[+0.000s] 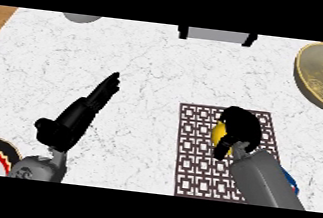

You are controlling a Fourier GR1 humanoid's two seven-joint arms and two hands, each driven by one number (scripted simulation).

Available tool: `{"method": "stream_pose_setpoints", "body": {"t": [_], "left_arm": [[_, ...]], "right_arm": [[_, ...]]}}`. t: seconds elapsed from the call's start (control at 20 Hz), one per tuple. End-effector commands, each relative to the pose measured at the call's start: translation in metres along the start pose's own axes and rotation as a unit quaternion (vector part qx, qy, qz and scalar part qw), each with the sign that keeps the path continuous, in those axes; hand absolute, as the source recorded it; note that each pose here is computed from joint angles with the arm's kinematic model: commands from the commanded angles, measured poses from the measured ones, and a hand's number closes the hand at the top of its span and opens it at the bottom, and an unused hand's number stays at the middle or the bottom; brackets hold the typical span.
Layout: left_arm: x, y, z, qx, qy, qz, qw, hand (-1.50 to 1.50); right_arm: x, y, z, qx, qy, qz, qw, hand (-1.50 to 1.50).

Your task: Pick the lemon from the placemat and place it in the bowl

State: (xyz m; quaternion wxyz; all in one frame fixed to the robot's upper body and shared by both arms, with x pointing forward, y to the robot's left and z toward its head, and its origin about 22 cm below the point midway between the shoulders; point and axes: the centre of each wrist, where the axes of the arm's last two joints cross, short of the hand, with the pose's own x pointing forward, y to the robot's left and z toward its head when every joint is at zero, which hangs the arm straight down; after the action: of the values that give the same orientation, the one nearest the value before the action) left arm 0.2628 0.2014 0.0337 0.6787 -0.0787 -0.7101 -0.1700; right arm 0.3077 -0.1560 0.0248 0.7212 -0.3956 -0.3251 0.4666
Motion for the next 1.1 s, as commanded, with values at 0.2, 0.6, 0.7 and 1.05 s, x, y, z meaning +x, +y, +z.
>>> {"method": "stream_pose_setpoints", "body": {"t": [0.2,0.6,0.7,1.05], "left_arm": [[0.01,-0.013,-0.016,-0.034,-0.026,-0.003,0.9991,0.0],[0.003,-0.007,-0.009,-0.039,-0.015,-0.012,0.9991,0.0],[0.007,-0.014,-0.018,-0.03,-0.013,-0.004,0.9994,0.0],[0.005,-0.011,-0.016,-0.03,-0.014,0.003,0.9994,0.0]], "right_arm": [[-0.019,-0.115,-0.07,-0.058,0.14,-0.144,0.978,1.5],[-0.013,-0.157,-0.094,-0.17,0.248,-0.083,0.95,1.5],[-0.02,-0.171,-0.094,-0.227,0.251,-0.076,0.938,1.5],[0.004,-0.215,-0.077,-0.404,0.217,-0.162,0.874,1.5]]}}
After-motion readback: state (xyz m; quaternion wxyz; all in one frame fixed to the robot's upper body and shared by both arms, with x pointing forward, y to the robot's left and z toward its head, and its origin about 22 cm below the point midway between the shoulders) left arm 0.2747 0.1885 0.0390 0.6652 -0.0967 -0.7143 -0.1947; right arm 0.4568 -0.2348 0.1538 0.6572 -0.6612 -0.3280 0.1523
